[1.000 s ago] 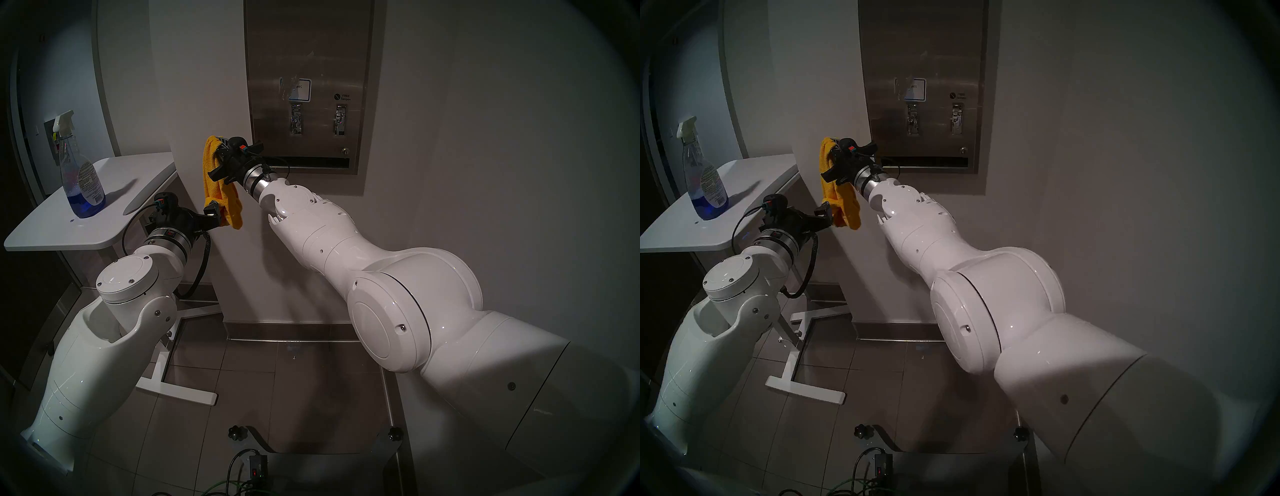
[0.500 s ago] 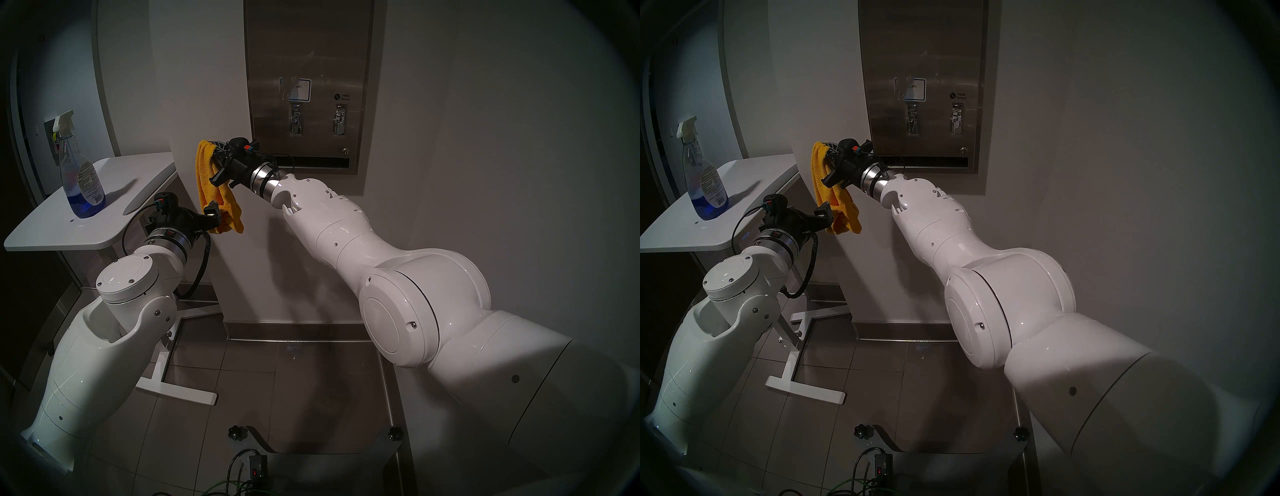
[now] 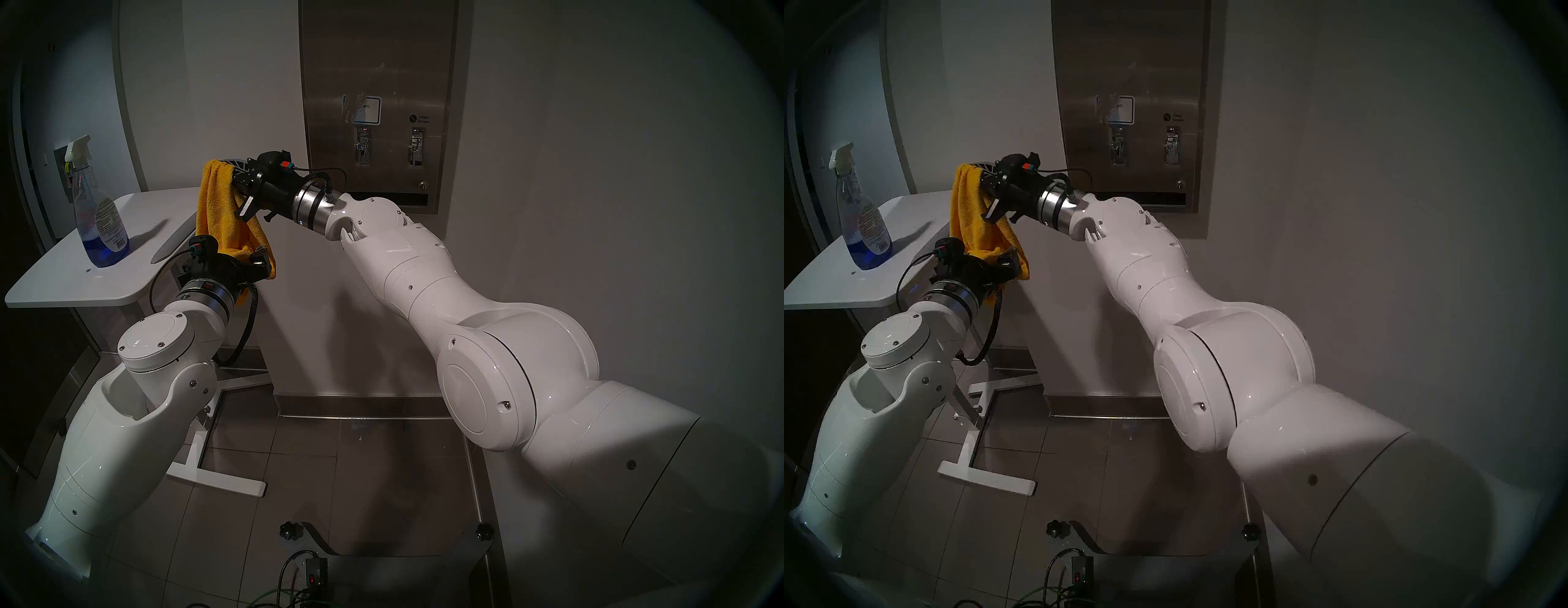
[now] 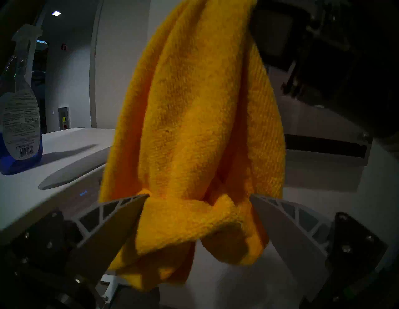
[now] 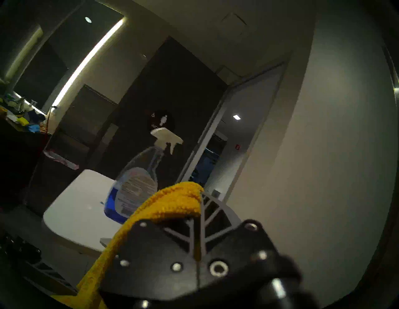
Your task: Pick up the cloth and wipe the surface
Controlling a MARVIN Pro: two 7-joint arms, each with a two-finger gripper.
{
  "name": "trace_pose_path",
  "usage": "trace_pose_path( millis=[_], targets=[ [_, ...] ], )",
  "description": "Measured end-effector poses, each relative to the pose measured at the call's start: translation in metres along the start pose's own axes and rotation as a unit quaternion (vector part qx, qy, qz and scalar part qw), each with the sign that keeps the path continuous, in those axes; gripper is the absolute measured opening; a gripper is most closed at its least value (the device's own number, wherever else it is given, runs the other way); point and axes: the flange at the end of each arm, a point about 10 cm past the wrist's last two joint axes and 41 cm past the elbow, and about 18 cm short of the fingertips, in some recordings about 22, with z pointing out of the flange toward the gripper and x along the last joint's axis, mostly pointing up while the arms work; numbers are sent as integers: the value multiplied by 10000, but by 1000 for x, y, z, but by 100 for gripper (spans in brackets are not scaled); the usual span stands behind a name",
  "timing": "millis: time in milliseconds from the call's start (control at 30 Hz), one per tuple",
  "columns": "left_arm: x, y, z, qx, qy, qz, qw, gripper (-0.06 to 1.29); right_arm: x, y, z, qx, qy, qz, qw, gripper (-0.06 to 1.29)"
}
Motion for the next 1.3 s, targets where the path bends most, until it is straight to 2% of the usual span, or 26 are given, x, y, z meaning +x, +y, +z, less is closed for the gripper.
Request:
trace_pose_path(
  millis=[200, 400, 433, 467, 500, 533, 567, 633, 733, 1000, 1033, 1067, 1100, 1300],
  targets=[
    [7, -1, 7, -9, 124, 104, 9999, 126, 8, 0, -2, 151, 61, 202, 9997, -4],
    [9, -13, 23, 187, 209, 221, 9994, 126, 1, -8, -10, 205, 6, 520, 9984, -4],
    [9, -15, 25, 209, 218, 231, 9993, 108, 0, -9, -11, 205, -2, 553, 9983, -4],
    [10, -17, 27, 236, 228, 242, 9992, 56, -1, -11, -12, 205, -11, 601, 9980, -4],
    [10, -18, 29, 256, 242, 249, 9991, 21, -1, -12, -14, 204, -20, 647, 9977, -4],
    [11, -19, 30, 266, 259, 255, 9990, -1, -2, -13, -16, 202, -22, 674, 9975, -4],
    [11, -19, 31, 270, 275, 259, 9989, 4, -2, -13, -17, 200, -23, 694, 9974, -4],
    [12, -17, 30, 255, 334, 292, 9987, -2, -2, -14, -20, 182, -22, 754, 9970, -4],
    [14, -14, 29, 230, 421, 358, 9982, -2, -1, -14, -23, 147, -29, 805, 9966, -4],
    [25, -11, 19, 318, 778, 532, 9950, -2, -8, -9, -37, -320, -269, 1034, 9938, -3],
    [26, -12, 18, 337, 820, 550, 9945, -2, -9, -9, -39, -370, -314, 1051, 9933, 12],
    [27, -12, 17, 348, 851, 565, 9942, -2, -10, -9, -40, -401, -346, 1061, 9929, 74],
    [29, -13, 14, 366, 917, 605, 9933, -2, -10, -10, -42, -460, -406, 1077, 9923, 122],
    [31, -22, 6, 495, 1086, 779, 9898, -2, -9, -11, -46, -615, -579, 1103, 9903, 125]
  ],
)
